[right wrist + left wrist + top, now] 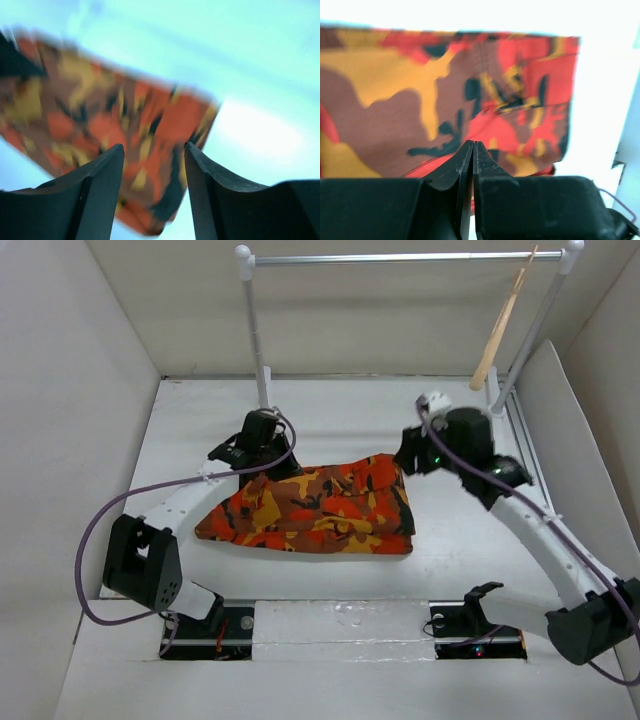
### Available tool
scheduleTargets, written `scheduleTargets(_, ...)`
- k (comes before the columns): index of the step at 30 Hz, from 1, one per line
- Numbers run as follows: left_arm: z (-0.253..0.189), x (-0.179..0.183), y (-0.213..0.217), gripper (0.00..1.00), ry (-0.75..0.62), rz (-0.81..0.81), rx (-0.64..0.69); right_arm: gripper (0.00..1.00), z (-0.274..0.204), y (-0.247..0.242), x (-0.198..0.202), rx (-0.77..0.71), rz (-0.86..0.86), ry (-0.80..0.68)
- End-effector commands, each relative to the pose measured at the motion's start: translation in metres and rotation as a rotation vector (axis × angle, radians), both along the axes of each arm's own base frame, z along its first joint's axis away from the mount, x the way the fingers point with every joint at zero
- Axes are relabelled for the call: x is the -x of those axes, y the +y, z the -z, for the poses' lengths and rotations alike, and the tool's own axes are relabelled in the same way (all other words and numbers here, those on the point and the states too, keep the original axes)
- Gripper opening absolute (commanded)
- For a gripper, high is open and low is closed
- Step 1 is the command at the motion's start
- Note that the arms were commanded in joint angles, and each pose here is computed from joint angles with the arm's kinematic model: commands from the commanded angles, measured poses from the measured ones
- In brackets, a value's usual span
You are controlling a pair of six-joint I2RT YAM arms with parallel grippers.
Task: Place the trousers on the hanger
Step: Fold the trousers at the center of the board, then pick up the hanger from the clothesline.
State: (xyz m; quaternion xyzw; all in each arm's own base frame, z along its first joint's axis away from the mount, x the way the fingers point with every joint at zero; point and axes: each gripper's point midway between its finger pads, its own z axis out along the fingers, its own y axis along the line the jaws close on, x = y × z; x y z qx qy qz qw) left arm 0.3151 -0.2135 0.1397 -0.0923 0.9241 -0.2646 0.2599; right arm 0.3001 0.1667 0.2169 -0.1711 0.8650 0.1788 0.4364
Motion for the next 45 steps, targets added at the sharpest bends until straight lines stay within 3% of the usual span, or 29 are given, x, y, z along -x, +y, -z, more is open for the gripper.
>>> scheduleTargets(1,-0.057,-0.01,-0.011,0.0,-0.149,0.036,0.029,0.58,-0.148,-0.024,-0.02,-0.039,-0.019,-0.352)
scheduleTargets(4,-0.071,-0.01,-0.014,0.0,-0.194,0.028,0.018,0.37,-0.227,-0.063,-0.032,-0.043,0.052,-0.525)
scheduleTargets(5,-0.072,-0.008,-0.016,0.0,-0.206,0.033,0.016,0.18,-0.246,-0.075,-0.037,-0.041,0.079,-0.578)
scheduleTargets(7,-0.081,-0.004,-0.018,0.0,-0.233,0.047,0.021,0.0,-0.282,-0.125,-0.05,-0.028,0.17,-0.666)
scheduleTargets(9,-0.087,-0.001,-0.019,0.0,-0.253,0.065,0.009,0.0,-0.296,-0.13,-0.058,-0.054,0.146,-0.694)
scheduleTargets(10,-0.09,0.002,-0.023,0.0,-0.264,0.081,-0.001,0.0,-0.301,-0.159,-0.064,-0.047,0.202,-0.695)
scheduleTargets(12,-0.097,0.003,-0.021,0.01,-0.294,0.086,-0.022,0.35,-0.303,-0.179,-0.085,-0.081,0.209,-0.685)
scheduleTargets(13,-0.102,0.007,-0.022,0.04,-0.314,0.101,-0.02,0.64,-0.299,-0.199,-0.092,-0.084,0.236,-0.67)
scheduleTargets(14,-0.101,0.008,-0.023,0.06,-0.317,0.109,-0.015,0.73,-0.285,-0.207,-0.111,-0.129,0.224,-0.623)
scheduleTargets(17,-0.096,0.013,-0.02,0.11,-0.318,0.113,-0.018,0.87,-0.28,-0.194,-0.127,-0.232,0.088,-0.608)
scheduleTargets(22,-0.076,0.018,-0.019,0.14,-0.272,0.125,-0.034,0.93,-0.249,-0.188,-0.153,-0.339,0.02,-0.539)
scheduleTargets(26,-0.059,0.023,-0.019,0.14,-0.233,0.13,-0.038,0.93,-0.249,-0.175,-0.165,-0.395,-0.05,-0.6)
scheduleTargets(33,-0.039,0.028,-0.018,0.14,-0.191,0.123,-0.039,0.86,-0.232,-0.149,-0.183,-0.455,-0.117,-0.579)
scheduleTargets(36,-0.034,0.029,-0.017,0.14,-0.178,0.116,-0.04,0.77,-0.218,-0.143,-0.195,-0.493,-0.115,-0.547)
scheduleTargets(40,-0.036,0.029,-0.017,0.14,-0.178,0.11,-0.037,0.53,-0.207,-0.134,-0.201,-0.535,-0.12,-0.532)
scheduleTargets(42,-0.039,0.029,-0.017,0.14,-0.184,0.108,-0.032,0.56,-0.206,-0.136,-0.204,-0.534,-0.11,-0.541)
scheduleTargets(43,-0.04,0.029,-0.017,0.14,-0.185,0.109,-0.031,0.67,-0.204,-0.132,-0.205,-0.54,-0.112,-0.534)
scheduleTargets(45,-0.043,0.027,-0.019,0.14,-0.192,0.111,-0.024,0.76,-0.205,-0.134,-0.207,-0.556,-0.094,-0.541)
